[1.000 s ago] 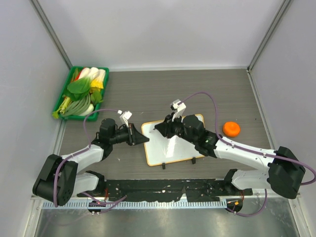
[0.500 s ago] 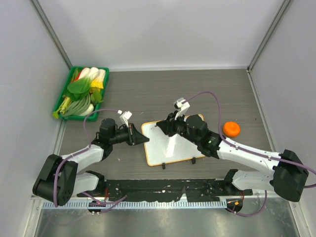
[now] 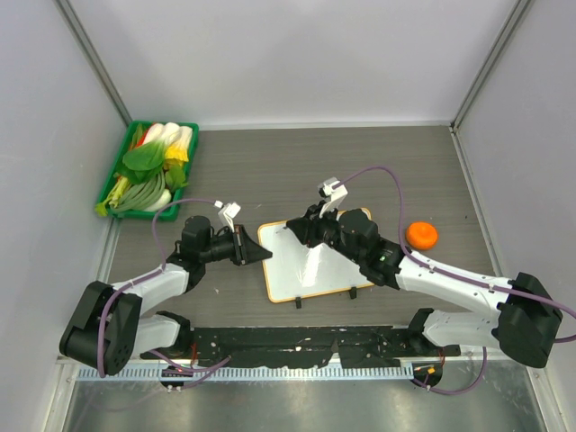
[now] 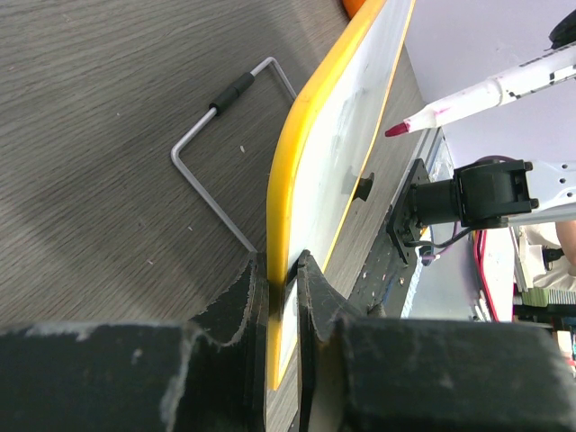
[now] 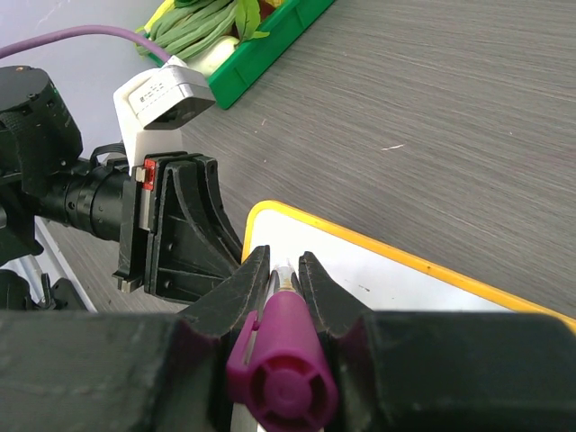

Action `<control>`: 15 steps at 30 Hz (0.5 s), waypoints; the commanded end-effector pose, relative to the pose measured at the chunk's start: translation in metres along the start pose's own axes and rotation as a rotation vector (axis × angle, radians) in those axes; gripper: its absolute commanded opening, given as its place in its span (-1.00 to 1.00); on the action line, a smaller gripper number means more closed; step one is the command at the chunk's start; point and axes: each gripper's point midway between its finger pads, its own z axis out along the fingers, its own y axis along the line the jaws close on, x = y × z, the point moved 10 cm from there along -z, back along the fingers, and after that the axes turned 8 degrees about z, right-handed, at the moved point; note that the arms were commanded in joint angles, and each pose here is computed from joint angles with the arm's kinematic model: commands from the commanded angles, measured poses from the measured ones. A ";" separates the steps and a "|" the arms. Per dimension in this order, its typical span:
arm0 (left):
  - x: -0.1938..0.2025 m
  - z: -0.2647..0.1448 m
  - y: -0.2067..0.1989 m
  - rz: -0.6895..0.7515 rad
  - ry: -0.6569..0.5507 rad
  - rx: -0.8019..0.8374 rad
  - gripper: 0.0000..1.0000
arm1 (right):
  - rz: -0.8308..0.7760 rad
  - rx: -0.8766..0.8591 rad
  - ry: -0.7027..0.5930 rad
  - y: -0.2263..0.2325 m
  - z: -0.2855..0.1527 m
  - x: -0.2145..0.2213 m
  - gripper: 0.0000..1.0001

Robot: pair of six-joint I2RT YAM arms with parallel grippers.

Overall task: Write a sentence on the whiteboard
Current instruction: Write on the whiteboard at the whiteboard stand.

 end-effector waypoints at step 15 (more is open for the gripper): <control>0.007 0.002 0.014 0.013 0.014 -0.109 -1.00 | -0.043 0.005 -0.143 0.012 0.002 -0.023 -0.99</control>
